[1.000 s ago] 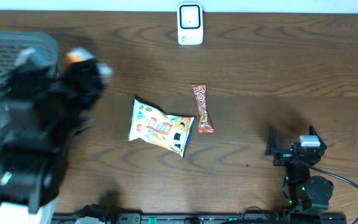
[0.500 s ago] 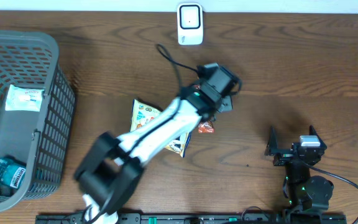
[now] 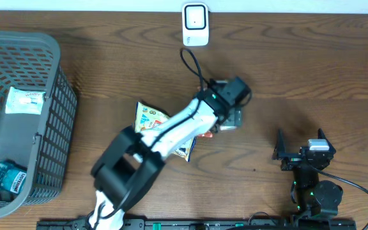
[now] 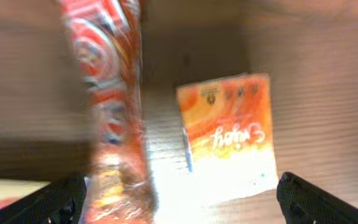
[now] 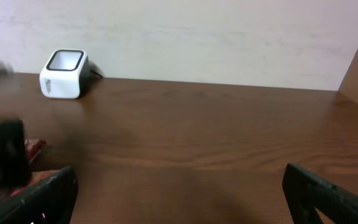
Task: Scan the item barcode
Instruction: 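Place the orange box on the table beside the candy bar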
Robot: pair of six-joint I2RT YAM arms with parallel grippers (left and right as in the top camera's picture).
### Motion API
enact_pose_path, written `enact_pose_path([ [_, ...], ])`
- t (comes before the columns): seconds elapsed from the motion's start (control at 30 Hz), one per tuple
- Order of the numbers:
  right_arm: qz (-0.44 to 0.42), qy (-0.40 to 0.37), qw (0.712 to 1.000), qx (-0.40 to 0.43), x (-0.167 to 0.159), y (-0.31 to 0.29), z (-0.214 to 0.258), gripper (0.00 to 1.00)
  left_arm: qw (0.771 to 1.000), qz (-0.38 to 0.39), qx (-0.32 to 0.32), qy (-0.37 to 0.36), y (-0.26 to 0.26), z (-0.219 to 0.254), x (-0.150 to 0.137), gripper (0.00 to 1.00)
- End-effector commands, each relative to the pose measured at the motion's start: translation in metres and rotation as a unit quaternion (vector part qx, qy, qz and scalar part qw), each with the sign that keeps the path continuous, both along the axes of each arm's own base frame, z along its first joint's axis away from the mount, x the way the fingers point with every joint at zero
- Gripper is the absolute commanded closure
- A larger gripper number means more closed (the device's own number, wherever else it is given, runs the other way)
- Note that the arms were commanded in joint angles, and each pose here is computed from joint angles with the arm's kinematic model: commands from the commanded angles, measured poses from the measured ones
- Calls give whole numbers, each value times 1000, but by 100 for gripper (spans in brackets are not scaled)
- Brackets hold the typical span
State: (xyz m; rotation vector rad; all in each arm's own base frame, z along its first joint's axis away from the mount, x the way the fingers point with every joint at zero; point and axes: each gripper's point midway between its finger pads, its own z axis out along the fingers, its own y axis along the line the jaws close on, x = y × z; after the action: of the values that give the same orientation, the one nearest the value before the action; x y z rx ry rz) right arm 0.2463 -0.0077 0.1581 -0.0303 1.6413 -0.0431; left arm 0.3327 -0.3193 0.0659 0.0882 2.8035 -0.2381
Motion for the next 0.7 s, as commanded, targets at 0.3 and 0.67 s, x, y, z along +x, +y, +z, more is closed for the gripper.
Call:
enact_pose_path([
  [0.3,-2,0,1000,6,0,-1,-1,1,918,280,58,-273,305,308,23,2],
  [0.67,-2,0,1000,6,0,-1,-1,1,779,612,115,-70,508,222,-105,2],
])
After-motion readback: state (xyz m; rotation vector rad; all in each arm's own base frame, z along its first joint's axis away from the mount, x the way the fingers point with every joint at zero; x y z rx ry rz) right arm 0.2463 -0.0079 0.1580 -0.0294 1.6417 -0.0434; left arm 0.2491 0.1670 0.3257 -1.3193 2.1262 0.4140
